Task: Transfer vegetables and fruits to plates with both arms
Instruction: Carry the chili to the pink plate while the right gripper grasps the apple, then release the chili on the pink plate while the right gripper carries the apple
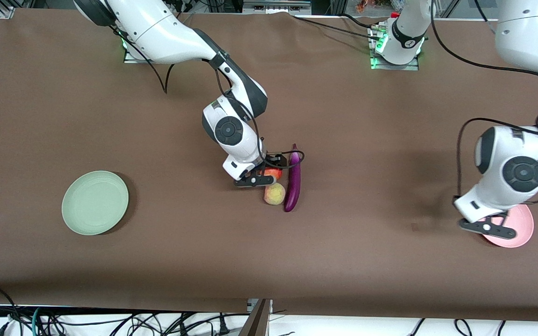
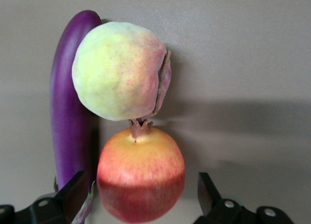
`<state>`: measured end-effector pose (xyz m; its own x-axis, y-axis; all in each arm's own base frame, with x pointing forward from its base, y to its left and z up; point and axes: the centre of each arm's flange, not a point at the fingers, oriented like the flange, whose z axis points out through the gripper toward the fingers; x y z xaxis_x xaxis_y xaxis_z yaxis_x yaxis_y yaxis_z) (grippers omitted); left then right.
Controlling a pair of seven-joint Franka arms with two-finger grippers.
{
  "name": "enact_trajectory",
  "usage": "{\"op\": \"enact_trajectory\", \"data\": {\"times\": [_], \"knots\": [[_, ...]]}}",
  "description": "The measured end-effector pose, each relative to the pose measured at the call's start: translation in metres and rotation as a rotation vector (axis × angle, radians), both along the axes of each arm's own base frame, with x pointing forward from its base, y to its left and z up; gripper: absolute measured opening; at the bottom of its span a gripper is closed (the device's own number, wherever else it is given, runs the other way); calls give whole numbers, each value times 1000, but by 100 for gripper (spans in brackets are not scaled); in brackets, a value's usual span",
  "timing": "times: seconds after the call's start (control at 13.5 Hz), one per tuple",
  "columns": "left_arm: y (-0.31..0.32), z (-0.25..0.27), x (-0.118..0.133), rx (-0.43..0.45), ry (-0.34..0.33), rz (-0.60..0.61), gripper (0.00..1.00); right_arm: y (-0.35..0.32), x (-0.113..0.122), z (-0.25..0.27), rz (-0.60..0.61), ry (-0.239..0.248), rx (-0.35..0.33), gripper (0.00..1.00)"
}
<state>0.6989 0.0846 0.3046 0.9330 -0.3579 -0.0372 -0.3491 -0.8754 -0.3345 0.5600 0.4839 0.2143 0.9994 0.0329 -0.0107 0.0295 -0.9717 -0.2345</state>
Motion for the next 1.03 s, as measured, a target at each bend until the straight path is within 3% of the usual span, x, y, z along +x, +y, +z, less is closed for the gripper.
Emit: {"op": "enact_trajectory", "data": {"times": [0.37, 0.59, 0.66, 0.74, 0.89, 1.03], "knots": [[113, -62, -10, -5, -36, -102, 28, 2, 0, -13, 4, -23, 5, 100], [114, -88, -12, -26, -22, -101, 28, 5, -2, -17, 6, -30, 11, 96], [112, -91, -12, -37, -21, -98, 28, 6, -3, -18, 6, -32, 12, 85], [110, -93, -12, -48, -21, -90, 28, 6, -2, -17, 6, -33, 13, 82], [109, -97, -13, -63, -21, -78, 29, 6, -2, -17, 8, -35, 13, 82], [109, -98, -13, -86, -27, -55, 43, 6, -2, -16, 21, -46, 4, 82]]}}
